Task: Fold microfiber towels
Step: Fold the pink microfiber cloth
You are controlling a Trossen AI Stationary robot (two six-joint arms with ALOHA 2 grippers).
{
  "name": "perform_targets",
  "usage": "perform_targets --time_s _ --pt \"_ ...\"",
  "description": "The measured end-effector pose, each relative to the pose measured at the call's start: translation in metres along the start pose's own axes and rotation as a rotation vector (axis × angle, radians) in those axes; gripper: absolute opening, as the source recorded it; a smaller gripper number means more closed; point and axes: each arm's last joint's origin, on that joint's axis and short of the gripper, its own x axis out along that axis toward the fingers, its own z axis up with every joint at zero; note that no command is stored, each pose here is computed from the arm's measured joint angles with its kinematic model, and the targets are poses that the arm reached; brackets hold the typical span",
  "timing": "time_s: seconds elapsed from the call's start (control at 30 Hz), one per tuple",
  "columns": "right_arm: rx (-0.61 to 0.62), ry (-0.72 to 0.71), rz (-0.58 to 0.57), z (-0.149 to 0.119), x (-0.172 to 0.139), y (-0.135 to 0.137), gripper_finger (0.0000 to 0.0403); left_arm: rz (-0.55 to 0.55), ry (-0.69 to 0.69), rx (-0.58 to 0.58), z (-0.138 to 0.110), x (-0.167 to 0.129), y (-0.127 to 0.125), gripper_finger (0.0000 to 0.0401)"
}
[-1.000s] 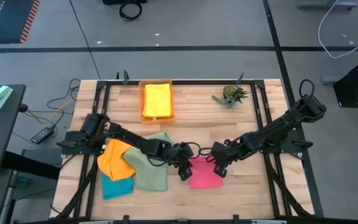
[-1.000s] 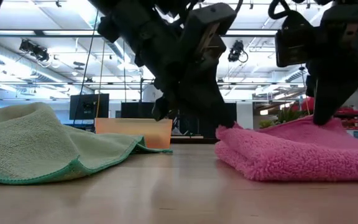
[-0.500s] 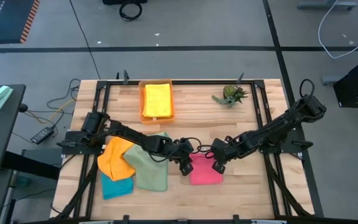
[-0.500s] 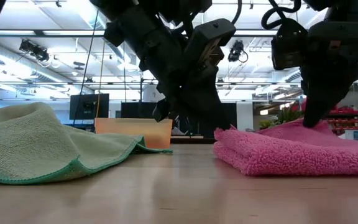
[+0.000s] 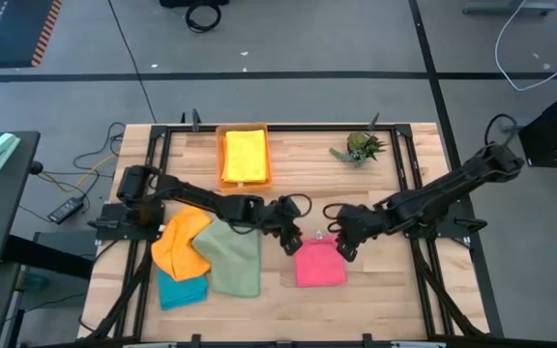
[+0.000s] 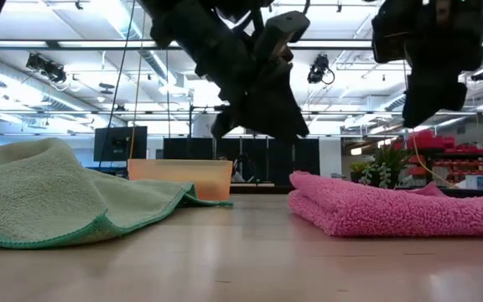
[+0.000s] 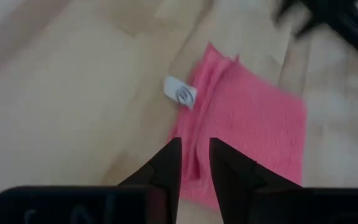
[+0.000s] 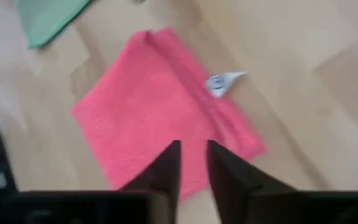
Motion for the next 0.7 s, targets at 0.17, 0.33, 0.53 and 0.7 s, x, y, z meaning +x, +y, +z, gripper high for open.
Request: perform_targets --time_s 0.17,0.33,0.53,0.7 --pt "-0.058 0.079 0.037 -0.006 0.026 0.011 0.0010 -0.114 0.039 0.003 -0.003 0.003 -0.008 0.0067" --pt "-0.092 0.164 -0.035 -0.013 0.051 0.008 0.0005 -0.171 0.169 0.047 -0.036 0.026 -0.017 0.0009" --pt "-0.093 0.161 -0.121 -0.011 0.068 0.000 0.0004 -0.130 0.184 0.016 -0.043 0.044 -0.005 0.0007" --pt "-0.073 0.099 -0.176 -0.005 0.068 -0.005 0.0004 -0.123 0.158 0.004 -0.040 0.046 -0.004 0.0011"
